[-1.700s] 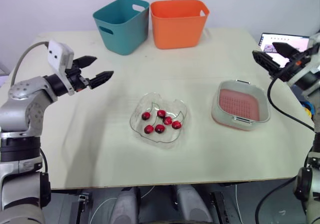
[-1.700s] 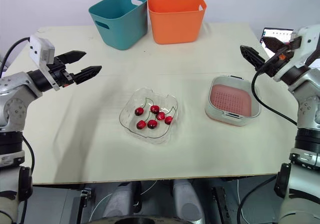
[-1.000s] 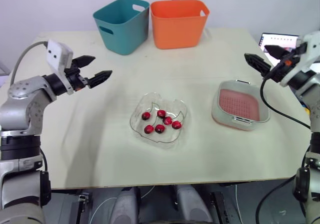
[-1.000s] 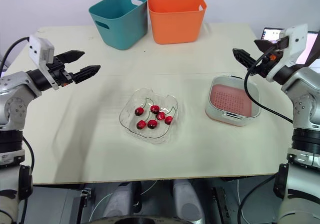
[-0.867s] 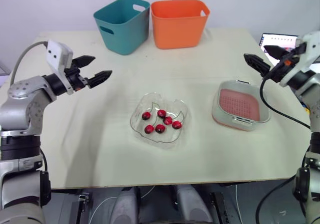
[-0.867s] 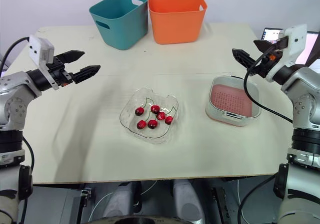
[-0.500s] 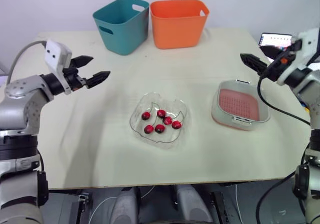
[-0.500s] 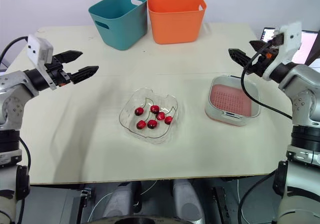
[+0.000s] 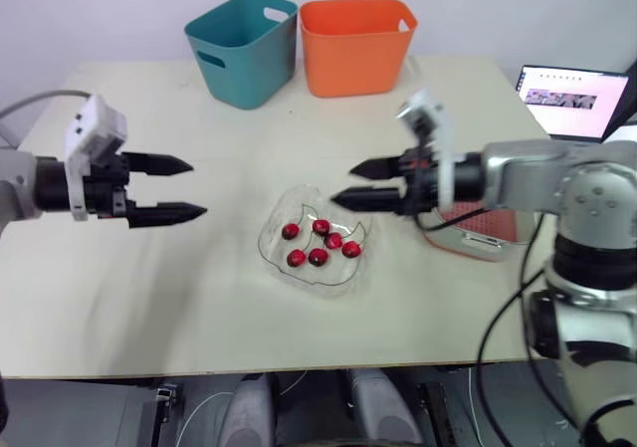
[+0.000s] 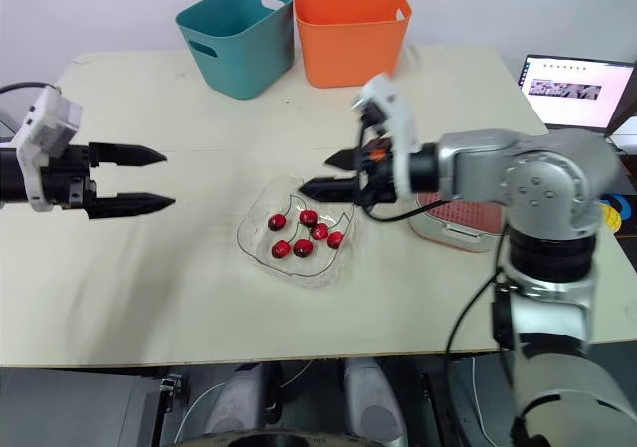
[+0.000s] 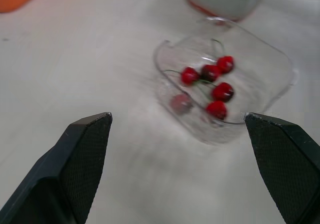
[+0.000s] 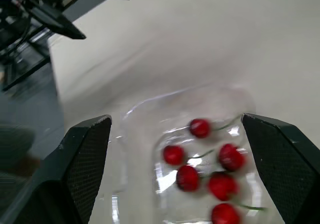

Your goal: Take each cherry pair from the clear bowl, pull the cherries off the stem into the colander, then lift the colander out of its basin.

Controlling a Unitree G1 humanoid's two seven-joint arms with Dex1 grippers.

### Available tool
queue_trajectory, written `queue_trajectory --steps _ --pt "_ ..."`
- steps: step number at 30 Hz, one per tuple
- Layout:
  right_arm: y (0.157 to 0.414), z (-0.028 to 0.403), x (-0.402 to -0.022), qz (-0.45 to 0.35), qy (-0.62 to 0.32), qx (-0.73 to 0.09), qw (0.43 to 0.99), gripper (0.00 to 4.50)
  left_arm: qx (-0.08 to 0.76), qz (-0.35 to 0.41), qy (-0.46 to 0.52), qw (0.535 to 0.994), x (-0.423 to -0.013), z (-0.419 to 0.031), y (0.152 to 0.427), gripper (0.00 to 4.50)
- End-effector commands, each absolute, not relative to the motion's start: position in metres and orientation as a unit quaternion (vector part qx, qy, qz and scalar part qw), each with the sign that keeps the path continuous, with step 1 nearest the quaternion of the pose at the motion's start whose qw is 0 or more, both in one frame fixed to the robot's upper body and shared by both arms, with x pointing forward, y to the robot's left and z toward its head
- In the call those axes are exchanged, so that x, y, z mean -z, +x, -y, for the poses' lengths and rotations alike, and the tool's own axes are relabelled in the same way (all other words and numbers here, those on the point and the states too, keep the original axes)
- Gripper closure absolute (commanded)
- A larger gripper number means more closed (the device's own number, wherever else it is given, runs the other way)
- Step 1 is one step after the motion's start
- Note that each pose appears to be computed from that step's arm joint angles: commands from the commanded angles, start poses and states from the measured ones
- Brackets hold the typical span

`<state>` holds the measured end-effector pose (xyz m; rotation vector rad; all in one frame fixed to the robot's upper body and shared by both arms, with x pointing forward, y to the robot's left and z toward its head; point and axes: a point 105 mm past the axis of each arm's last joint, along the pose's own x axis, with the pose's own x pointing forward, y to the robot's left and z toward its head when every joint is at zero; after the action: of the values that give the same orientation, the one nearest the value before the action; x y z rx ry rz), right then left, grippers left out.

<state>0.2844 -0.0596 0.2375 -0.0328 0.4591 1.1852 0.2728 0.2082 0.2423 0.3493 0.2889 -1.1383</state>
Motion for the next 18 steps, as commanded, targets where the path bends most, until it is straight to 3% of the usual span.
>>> queue_trajectory --steps 1,6,13,18 --pt "0.295 0.045 -0.228 -0.235 -0.008 -0.521 0.821 0.04 0.552 -0.121 0.178 0.805 -0.25 -0.193 0.262 0.01" --pt "0.309 0.036 -0.207 -0.274 0.01 -0.47 0.839 0.04 0.559 -0.11 0.176 0.802 -0.253 -0.18 0.255 0.01" --pt "0.307 0.034 -0.176 -0.325 -0.018 -0.427 0.844 0.04 0.551 -0.099 0.172 0.811 -0.252 -0.179 0.256 0.01" --pt "0.308 0.028 -0.171 -0.331 -0.044 -0.412 0.848 1.24 0.542 -0.11 0.166 0.817 -0.243 -0.184 0.258 0.0"
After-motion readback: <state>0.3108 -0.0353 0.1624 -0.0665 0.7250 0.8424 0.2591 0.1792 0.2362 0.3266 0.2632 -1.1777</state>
